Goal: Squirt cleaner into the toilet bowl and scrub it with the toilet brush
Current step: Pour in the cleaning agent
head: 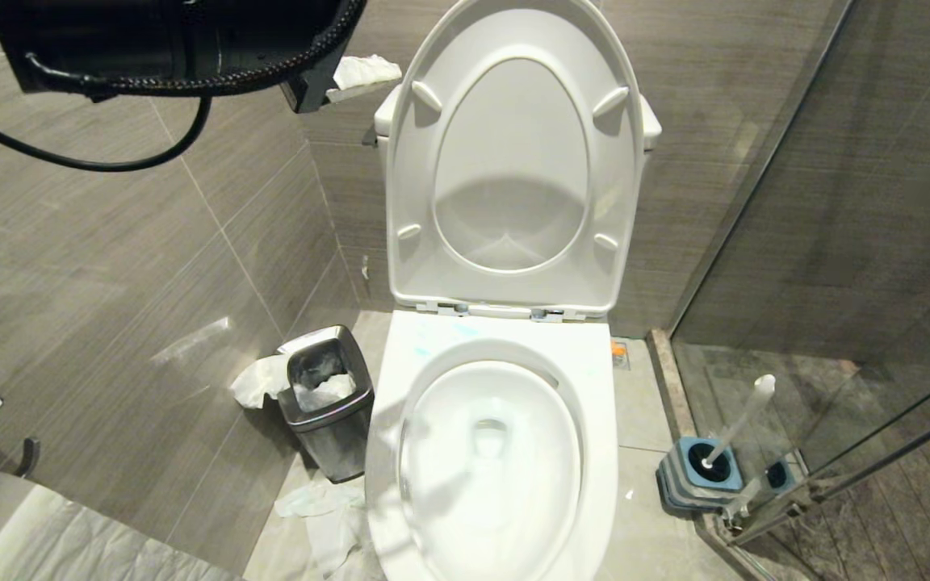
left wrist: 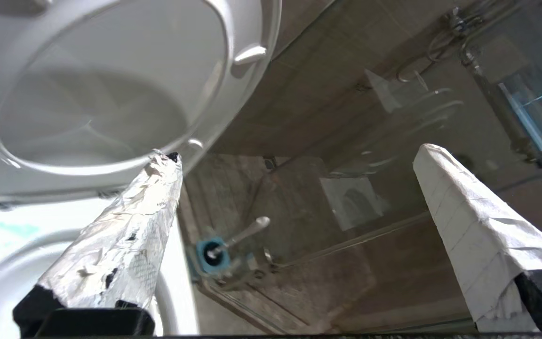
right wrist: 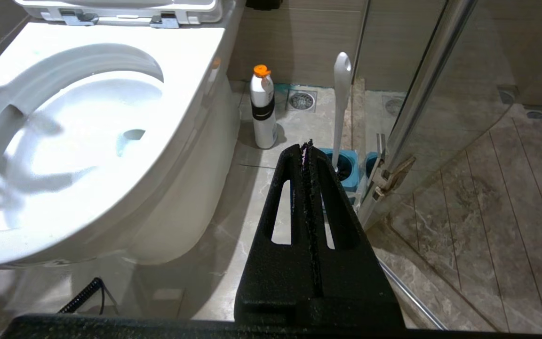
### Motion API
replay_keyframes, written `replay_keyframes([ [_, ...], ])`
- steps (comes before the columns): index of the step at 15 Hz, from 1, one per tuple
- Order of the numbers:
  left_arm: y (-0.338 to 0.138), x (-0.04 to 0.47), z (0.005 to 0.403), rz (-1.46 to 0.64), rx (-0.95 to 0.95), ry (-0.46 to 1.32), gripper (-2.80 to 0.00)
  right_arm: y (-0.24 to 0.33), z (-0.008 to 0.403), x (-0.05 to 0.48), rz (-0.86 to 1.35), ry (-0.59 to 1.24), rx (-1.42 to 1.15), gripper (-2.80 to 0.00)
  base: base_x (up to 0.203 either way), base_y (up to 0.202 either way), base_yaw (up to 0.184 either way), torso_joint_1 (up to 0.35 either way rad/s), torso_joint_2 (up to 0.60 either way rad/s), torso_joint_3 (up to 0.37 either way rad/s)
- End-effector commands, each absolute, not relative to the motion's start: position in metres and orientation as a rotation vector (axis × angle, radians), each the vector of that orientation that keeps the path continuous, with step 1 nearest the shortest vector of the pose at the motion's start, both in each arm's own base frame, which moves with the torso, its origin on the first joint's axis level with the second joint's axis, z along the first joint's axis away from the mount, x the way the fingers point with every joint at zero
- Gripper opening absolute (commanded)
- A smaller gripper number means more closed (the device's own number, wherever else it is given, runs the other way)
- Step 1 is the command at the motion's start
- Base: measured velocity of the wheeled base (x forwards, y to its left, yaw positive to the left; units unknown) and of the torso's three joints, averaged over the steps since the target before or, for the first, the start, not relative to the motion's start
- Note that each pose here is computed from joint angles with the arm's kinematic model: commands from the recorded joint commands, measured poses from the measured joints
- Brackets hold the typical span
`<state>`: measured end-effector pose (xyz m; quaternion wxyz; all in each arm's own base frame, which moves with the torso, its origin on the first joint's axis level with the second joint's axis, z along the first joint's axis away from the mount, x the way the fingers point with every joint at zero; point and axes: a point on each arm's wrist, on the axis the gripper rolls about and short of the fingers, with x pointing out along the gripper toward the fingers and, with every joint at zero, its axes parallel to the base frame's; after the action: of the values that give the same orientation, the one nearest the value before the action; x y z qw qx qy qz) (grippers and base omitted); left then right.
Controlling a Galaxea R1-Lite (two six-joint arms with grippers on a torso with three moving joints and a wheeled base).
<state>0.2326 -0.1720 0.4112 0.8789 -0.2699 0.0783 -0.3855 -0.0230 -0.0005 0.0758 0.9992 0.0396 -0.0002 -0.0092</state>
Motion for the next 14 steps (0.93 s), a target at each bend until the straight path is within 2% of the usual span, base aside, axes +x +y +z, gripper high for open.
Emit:
replay_keyframes([
  [1,-0.170,0.226,0.409,-0.795,-0.481,0.110,0.00,-0.001,0.076,-0.023,-0.018,0.001,0.080,-2.80,0.000,0.000,0.000,0.000,0.00,0.000],
  [5,-0.147,0.195,0.419,-0.792,-0.339,-0.076,0.00,-0.001,0.076,-0.023,-0.018,-0.001,0.080,-2.80,0.000,0.000,0.000,0.000,0.00,0.000],
  [9,-0.121,0.170,0.404,-0.761,-0.307,-0.061,0.00,-0.001,0.076,-0.023,-0.018,-0.001,0.080,-2.80,0.000,0.000,0.000,0.000,0.00,0.000],
  [14,-0.104,0.167,0.403,-0.693,-0.297,-0.077,0.00,-0.001,0.076,-0.023,-0.018,-0.001,0.080,-2.80,0.000,0.000,0.000,0.000,0.00,0.000],
])
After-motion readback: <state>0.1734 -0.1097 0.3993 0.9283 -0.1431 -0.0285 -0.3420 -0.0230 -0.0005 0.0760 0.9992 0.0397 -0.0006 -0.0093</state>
